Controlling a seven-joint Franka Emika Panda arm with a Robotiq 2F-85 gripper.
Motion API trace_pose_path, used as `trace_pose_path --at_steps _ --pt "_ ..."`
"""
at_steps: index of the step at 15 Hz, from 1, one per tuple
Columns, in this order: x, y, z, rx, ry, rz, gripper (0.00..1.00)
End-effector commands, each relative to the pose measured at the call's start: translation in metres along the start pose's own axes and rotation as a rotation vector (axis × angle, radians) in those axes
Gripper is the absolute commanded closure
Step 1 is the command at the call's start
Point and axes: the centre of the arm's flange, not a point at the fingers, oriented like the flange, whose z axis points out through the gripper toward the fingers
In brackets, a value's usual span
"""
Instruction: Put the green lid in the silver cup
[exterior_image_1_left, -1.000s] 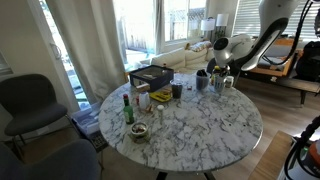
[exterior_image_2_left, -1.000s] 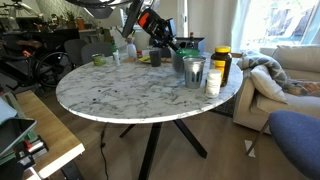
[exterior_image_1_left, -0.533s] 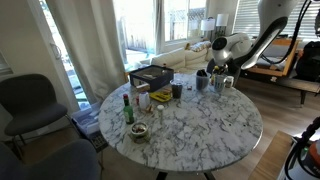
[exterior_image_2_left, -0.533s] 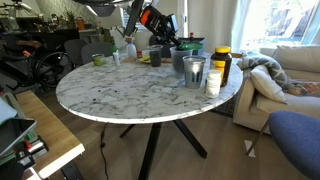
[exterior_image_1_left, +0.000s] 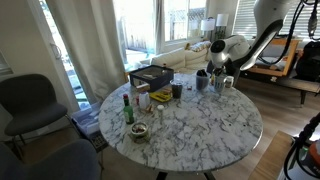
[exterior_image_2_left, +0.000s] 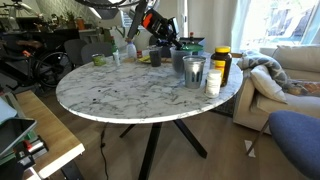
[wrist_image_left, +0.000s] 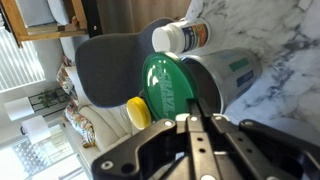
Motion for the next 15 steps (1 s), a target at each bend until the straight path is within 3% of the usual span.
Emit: trace_pose_path --at_steps 1,6,12,13,15 --pt "-0.004 -0.003 0.019 0.022 0.034 -0.013 0.99" --pt "-0.003 -0.004 0.03 0.054 0.094 -0.057 0.99" --pt "-0.001 -0.014 0.033 0.07 0.096 -0.078 0.99" --pt "-0.002 -0.015 0.033 0.068 0.093 -0.078 0.71" --pt "-0.003 -0.016 0.031 0.063 0.09 -0.079 0.65"
